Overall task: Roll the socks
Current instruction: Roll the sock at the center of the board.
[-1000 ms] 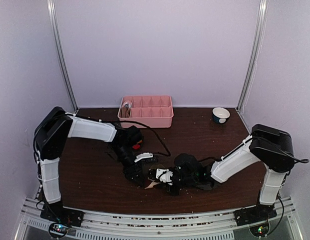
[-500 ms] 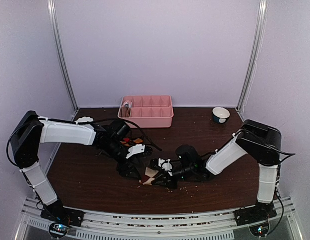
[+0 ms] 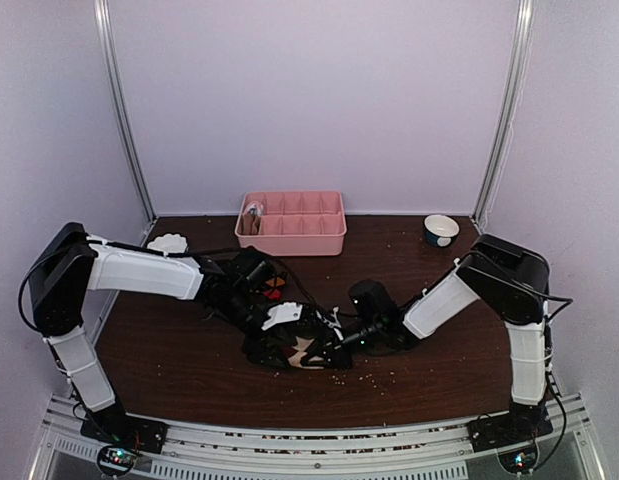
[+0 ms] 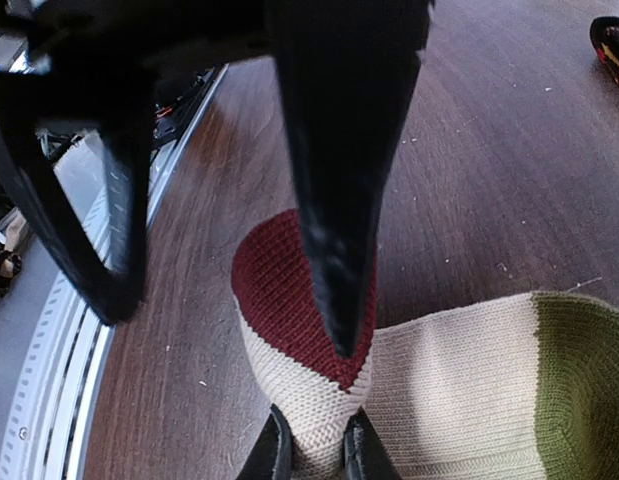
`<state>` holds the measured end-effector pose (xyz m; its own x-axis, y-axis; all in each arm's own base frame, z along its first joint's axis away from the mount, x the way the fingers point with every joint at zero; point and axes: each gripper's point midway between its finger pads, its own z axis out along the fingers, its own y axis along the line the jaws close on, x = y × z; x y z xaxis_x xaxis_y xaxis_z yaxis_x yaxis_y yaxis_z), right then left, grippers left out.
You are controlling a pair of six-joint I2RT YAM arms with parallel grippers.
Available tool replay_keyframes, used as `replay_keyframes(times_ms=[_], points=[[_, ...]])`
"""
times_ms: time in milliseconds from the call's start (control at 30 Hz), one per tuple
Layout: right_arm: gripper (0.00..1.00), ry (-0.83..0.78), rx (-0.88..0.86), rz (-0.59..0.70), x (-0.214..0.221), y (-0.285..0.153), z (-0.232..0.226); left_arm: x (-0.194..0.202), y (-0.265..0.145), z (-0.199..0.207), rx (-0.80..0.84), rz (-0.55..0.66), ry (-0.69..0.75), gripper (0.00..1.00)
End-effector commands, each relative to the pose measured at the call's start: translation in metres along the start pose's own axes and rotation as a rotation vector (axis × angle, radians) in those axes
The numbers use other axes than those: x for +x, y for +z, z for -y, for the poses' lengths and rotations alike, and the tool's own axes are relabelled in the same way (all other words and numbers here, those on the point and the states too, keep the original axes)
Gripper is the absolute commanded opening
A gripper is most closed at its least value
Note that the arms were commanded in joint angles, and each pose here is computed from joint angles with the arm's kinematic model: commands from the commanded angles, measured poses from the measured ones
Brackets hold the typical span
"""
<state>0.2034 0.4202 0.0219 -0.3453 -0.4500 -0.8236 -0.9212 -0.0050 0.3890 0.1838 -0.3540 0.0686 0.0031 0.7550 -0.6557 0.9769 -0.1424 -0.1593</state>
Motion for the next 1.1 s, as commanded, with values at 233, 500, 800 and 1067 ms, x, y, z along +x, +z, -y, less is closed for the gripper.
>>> replay_keyframes(times_ms=[233,500,800,1067], points=[[0.01,0.411,0.116,-0.344,0.131,-0.010,0.010,0.018,0.028,-0.042,-0.111,-0.069,-0.039,0.43],[0.09,0.372,0.152,-0.226,0.110,-0.012,0.013,0.027,0.040,-0.042,-0.011,-0.097,-0.139,0.06],[0.40,0.181,0.278,-0.067,0.074,-0.030,0.007,0.053,0.046,-0.038,0.138,-0.156,-0.316,0.00],[1.00,0.056,0.490,0.016,0.048,-0.070,0.012,0.075,0.052,-0.036,0.207,-0.253,-0.434,0.00]])
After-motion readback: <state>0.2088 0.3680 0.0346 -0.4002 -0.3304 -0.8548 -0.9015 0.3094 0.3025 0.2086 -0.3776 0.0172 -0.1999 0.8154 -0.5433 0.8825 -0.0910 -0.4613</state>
